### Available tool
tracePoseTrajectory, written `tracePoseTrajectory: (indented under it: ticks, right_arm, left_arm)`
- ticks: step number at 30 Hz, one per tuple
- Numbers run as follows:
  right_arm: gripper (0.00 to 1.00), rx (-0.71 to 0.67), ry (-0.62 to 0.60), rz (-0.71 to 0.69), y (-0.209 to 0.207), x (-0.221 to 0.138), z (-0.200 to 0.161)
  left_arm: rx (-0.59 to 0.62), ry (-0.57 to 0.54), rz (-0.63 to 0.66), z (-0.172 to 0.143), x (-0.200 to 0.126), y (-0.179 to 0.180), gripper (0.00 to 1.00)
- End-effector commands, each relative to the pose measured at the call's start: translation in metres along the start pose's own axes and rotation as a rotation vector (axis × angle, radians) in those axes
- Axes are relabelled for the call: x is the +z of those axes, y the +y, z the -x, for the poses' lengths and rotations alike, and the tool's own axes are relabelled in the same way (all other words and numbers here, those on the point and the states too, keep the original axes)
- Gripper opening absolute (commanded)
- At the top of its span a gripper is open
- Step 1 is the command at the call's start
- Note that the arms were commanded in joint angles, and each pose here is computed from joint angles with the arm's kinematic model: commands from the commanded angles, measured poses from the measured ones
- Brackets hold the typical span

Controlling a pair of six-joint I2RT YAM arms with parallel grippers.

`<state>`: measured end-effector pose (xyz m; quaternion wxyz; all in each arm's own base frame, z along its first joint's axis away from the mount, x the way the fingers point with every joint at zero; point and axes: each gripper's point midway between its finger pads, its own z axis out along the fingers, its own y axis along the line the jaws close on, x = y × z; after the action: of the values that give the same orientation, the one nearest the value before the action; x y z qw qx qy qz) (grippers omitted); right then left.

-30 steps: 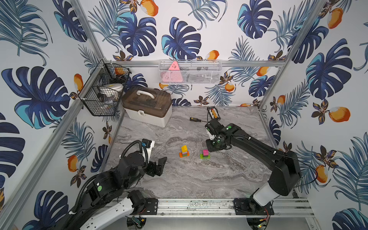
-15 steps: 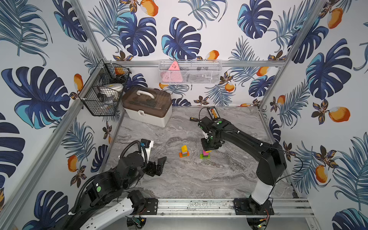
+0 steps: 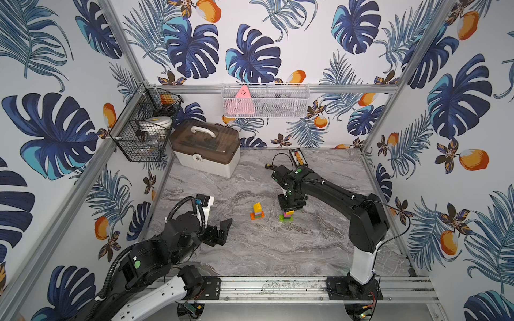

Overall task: Assemble the number 1 with lego
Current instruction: Assemble the lego brick with the lego brick.

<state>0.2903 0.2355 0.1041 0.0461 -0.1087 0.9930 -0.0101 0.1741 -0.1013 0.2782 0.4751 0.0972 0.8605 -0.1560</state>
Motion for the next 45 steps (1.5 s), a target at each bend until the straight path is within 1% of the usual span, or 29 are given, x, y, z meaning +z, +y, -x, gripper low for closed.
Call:
tracePoseTrajectory:
  ticks: [1,6,14,22,45]
  right_arm:
    - [0.20,0.022,0.002,-0.009,0.000,0.001,0.001]
    - [0.19,0.056,-0.014,0.005,0.002,0.000,0.003]
    - [0.18,0.085,-0.012,0.027,0.006,0.008,0.002]
    - [0.18,0.078,-0.021,0.033,0.007,0.010,0.005]
    - [0.17,0.077,-0.016,0.014,-0.004,0.018,0.007]
  left_arm:
    - [-0.001,-0.005,0.011,0.001,0.000,0.002,0.99]
    - [0.002,-0.005,0.012,0.001,0.000,0.002,0.99]
    - [0.003,-0.002,0.011,0.001,0.001,0.001,0.99]
    - [0.005,0.001,0.014,0.001,0.002,0.001,0.99]
    - [0.000,-0.002,0.019,0.001,0.001,0.003,0.99]
